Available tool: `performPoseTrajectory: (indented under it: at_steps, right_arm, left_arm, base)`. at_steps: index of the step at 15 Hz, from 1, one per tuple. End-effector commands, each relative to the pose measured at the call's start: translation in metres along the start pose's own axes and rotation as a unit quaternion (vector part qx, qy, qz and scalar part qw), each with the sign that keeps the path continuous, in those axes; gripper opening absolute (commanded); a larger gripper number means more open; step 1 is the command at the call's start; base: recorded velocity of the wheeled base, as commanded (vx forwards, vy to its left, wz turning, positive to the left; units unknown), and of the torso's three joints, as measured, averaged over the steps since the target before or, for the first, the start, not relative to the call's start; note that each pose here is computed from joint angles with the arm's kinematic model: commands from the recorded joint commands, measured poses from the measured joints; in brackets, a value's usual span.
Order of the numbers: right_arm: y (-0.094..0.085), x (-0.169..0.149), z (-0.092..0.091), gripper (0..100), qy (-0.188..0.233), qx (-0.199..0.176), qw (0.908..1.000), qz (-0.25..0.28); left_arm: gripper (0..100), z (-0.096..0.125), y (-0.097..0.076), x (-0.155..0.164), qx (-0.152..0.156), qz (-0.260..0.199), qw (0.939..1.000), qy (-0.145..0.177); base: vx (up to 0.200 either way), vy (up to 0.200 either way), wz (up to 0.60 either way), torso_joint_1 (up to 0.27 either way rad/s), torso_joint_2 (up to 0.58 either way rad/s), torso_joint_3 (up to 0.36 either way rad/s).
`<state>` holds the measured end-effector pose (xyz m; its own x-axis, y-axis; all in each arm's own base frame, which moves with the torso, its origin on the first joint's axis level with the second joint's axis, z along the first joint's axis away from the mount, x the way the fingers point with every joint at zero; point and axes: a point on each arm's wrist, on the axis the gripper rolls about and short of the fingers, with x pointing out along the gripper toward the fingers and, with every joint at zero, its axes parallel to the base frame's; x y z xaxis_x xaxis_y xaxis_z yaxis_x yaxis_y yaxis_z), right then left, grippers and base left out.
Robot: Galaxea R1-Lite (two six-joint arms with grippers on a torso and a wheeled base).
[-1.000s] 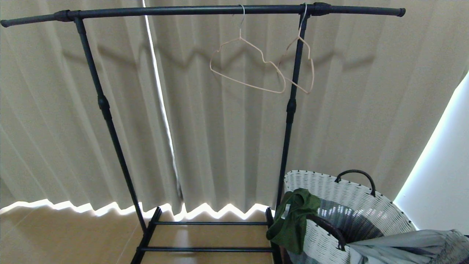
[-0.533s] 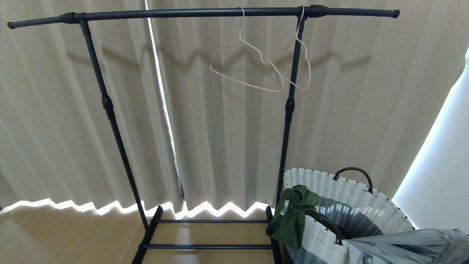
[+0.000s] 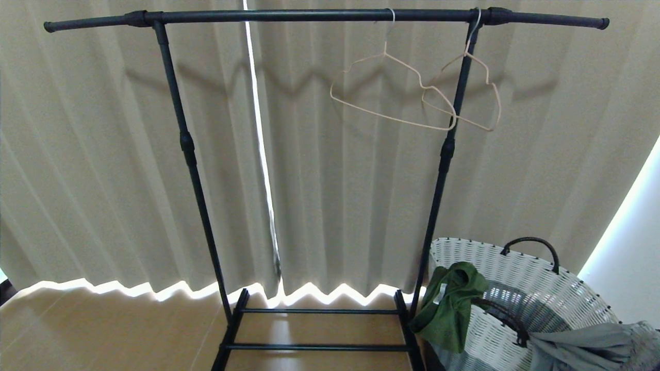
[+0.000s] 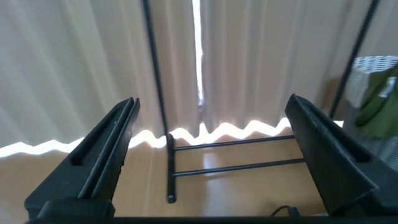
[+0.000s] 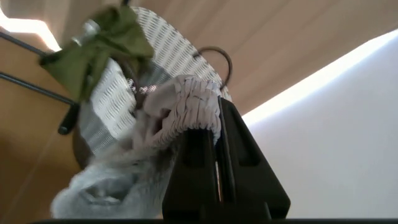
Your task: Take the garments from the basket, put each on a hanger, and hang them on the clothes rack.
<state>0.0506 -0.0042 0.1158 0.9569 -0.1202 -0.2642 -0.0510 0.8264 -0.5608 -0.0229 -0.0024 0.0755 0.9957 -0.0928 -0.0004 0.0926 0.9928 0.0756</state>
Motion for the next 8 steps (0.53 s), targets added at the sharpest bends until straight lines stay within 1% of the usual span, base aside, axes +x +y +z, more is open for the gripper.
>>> performPoseTrajectory:
  at_steps: [1,2,4,6,7,8]
  right_arm:
    - [-0.004,0.003,0.007,0,-0.002,-0.001,1.0000,0.003]
    - [-0.007,0.006,0.012,0,-0.005,-0.002,1.0000,0.003]
    - [-0.014,0.011,0.025,0,-0.011,-0.002,0.9999,0.002]
    - [-0.020,0.017,0.035,0,-0.018,-0.002,0.9998,0.007]
    - [-0.022,0.021,0.043,0,-0.029,-0.006,0.9994,0.018]
    - [-0.023,0.028,0.057,0,-0.046,-0.007,0.9981,0.039]
  left_arm:
    - [100,0.000,0.000,0.000,0.014,0.001,0.9999,-0.001]
    - [100,0.000,0.000,0.000,0.021,0.001,0.9998,-0.001]
    - [100,0.000,0.000,0.000,0.010,0.003,0.9999,0.000]
    - [100,0.000,0.000,0.000,0.013,0.001,0.9999,0.001]
    - [100,0.000,0.000,0.000,0.018,0.001,0.9998,0.001]
    - [100,0.000,0.000,0.000,0.027,0.001,0.9996,-0.001]
  base:
    - [0.000,0.000,0.00,0.000,0.00,0.000]
    - [0.000,0.000,0.00,0.000,0.00,0.000]
    - [0.000,0.000,0.00,0.000,0.00,0.000]
    - [0.000,0.000,0.00,0.000,0.00,0.000]
    - [0.000,0.000,0.00,0.000,0.00,0.000]
    - [0.000,0.000,0.00,0.000,0.00,0.000]
